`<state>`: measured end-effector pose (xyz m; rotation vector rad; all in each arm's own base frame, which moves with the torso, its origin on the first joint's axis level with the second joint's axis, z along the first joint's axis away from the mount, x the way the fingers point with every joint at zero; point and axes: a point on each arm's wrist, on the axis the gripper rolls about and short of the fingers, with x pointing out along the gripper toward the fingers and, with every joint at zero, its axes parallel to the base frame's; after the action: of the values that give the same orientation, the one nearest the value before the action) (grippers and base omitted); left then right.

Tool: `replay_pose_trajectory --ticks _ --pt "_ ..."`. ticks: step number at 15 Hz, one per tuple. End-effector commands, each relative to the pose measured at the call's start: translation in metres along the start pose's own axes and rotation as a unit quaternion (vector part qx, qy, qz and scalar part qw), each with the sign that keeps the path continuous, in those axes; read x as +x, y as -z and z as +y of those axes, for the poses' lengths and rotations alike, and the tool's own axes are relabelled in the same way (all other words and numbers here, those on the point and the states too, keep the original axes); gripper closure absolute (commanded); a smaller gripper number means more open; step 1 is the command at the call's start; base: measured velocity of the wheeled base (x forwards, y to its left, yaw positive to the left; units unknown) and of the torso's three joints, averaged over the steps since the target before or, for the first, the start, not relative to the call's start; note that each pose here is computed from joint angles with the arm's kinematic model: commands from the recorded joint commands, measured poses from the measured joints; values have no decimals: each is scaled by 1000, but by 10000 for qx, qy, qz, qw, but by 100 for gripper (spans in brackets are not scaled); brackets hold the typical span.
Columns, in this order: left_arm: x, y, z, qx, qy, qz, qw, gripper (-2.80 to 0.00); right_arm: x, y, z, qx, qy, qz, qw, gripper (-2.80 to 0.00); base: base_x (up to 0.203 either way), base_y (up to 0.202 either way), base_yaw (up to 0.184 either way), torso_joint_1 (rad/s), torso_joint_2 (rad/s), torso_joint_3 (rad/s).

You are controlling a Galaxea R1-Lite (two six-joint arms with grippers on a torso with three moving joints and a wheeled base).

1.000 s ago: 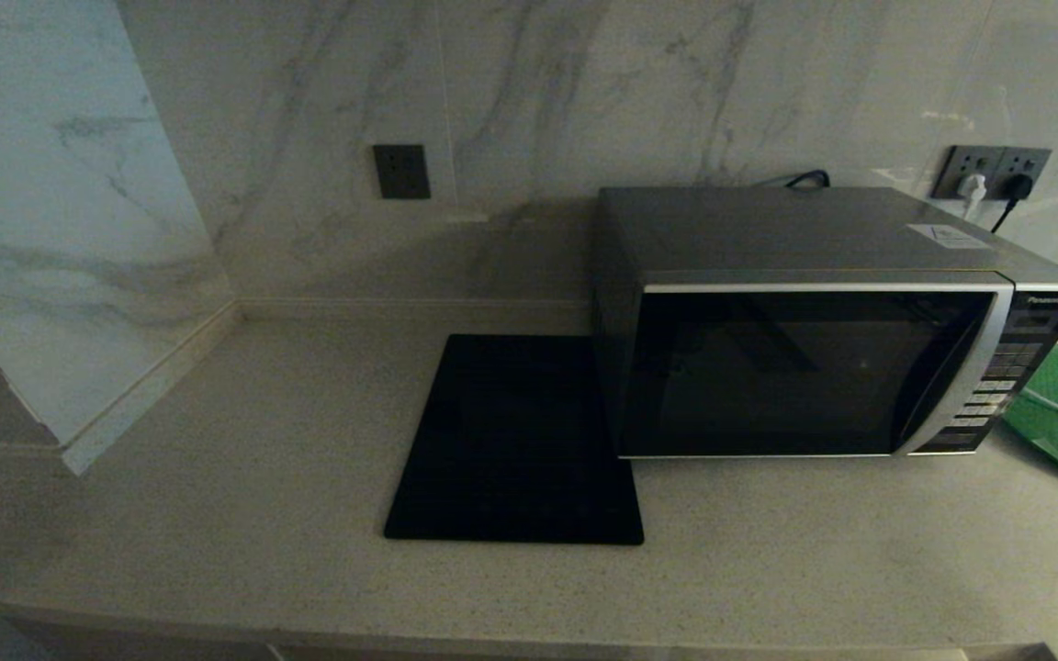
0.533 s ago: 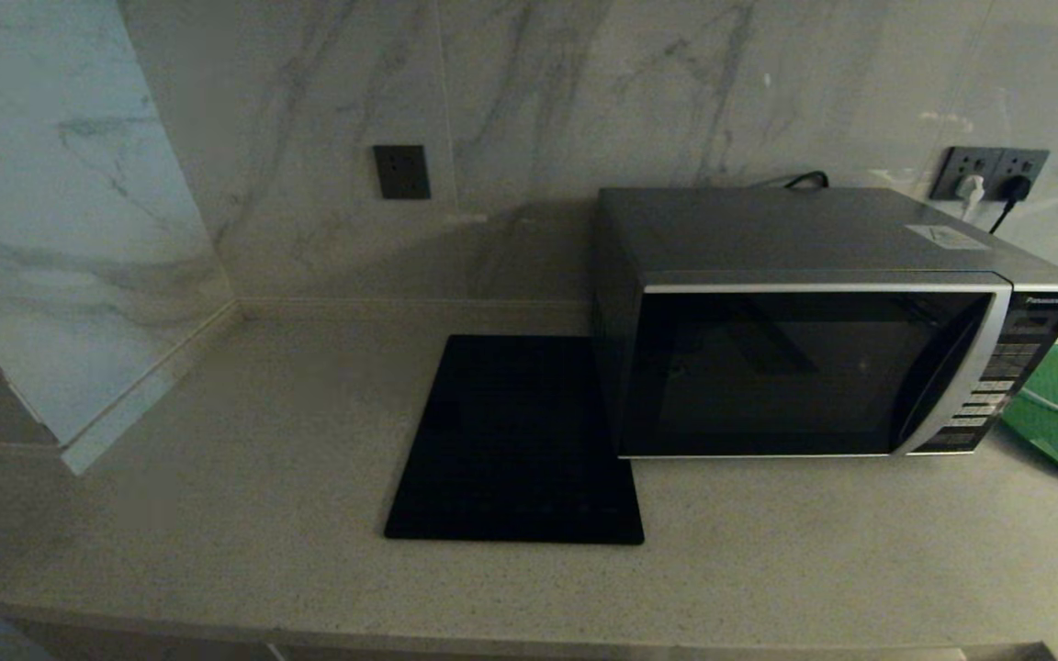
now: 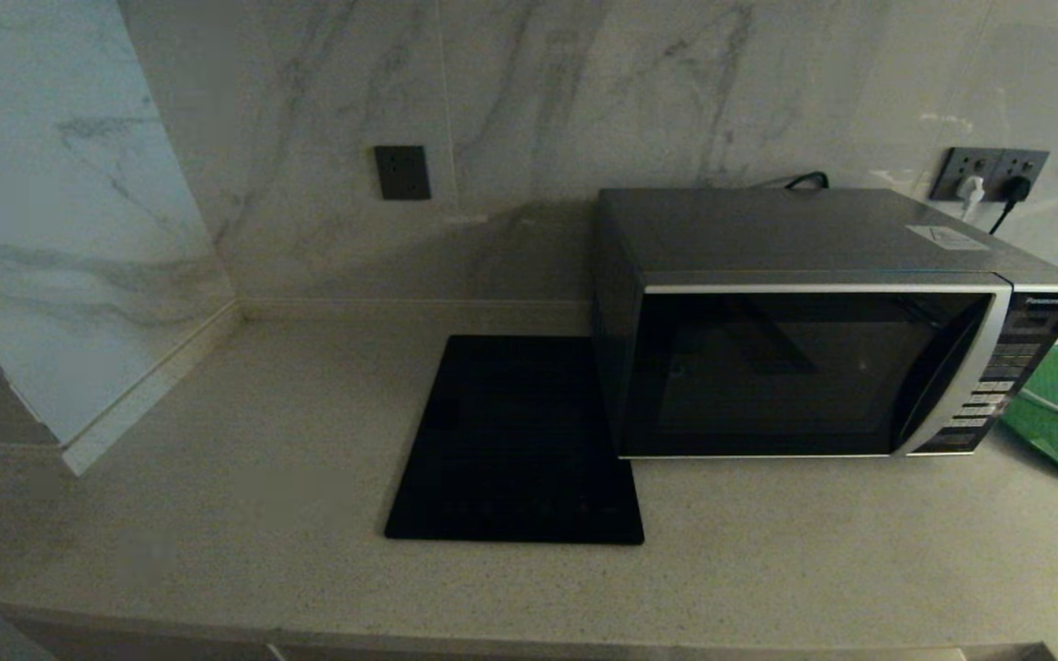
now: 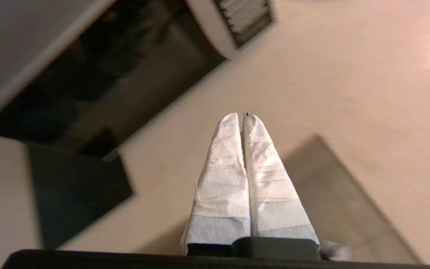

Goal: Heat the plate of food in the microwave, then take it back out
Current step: Open the microwave oven

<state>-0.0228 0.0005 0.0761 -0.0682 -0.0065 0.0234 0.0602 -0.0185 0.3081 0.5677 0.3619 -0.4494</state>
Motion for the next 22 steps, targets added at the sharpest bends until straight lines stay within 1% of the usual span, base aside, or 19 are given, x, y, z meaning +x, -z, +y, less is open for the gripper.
replay_pose_trajectory --ticks 1,3,6,8,10,11,13,17,18,19,20,21,22 --pt "0 0 0 -4 -6 -4 10000 0 -33 18 -13 -161 -63 -260 9995 0 0 0 0 0 0 0" --pt "0 0 0 -4 -11 -3 10000 0 -46 37 -28 -379 -68 -342 9987 0 0 0 0 0 0 0" --pt "0 0 0 -4 -4 -2 10000 0 -60 68 -55 -864 -38 -568 9946 0 0 0 0 0 0 0" --pt "0 0 0 -4 -5 -2 10000 0 -69 87 -71 -1172 -116 -751 9902 0 0 0 0 0 0 0" --pt "0 0 0 -4 -6 5 10000 0 -74 108 -89 -1551 -240 -915 9834 0 0 0 0 0 0 0" --pt "0 0 0 -4 1 -3 10000 0 -71 118 -95 -1693 -226 -885 9813 0 0 0 0 0 0 0" --pt "0 0 0 -4 -1 1 10000 0 -66 121 -97 -1552 -207 -793 9845 0 0 0 0 0 0 0" --pt "0 0 0 -4 -7 -2 10000 0 -54 130 -100 -1623 -142 -545 9851 0 0 0 0 0 0 0" --pt "0 0 0 -4 -5 5 10000 0 -52 132 -102 -1657 -221 -535 9845 0 0 0 0 0 0 0" --pt "0 0 0 -5 -2 -9 10000 0 -53 136 -108 -1721 -383 -644 9822 0 0 0 0 0 0 0" --pt "0 0 0 -4 -5 1 10000 0 -52 144 -114 -1965 -468 -780 9763 0 0 0 0 0 0 0" --pt "0 0 0 -4 -5 -3 10000 0 -48 151 -119 -2157 -492 -920 9709 0 0 0 0 0 0 0" --pt "0 0 0 -4 -9 -3 10000 0 -44 156 -122 -2213 -524 -1051 9681 0 0 0 0 0 0 0"
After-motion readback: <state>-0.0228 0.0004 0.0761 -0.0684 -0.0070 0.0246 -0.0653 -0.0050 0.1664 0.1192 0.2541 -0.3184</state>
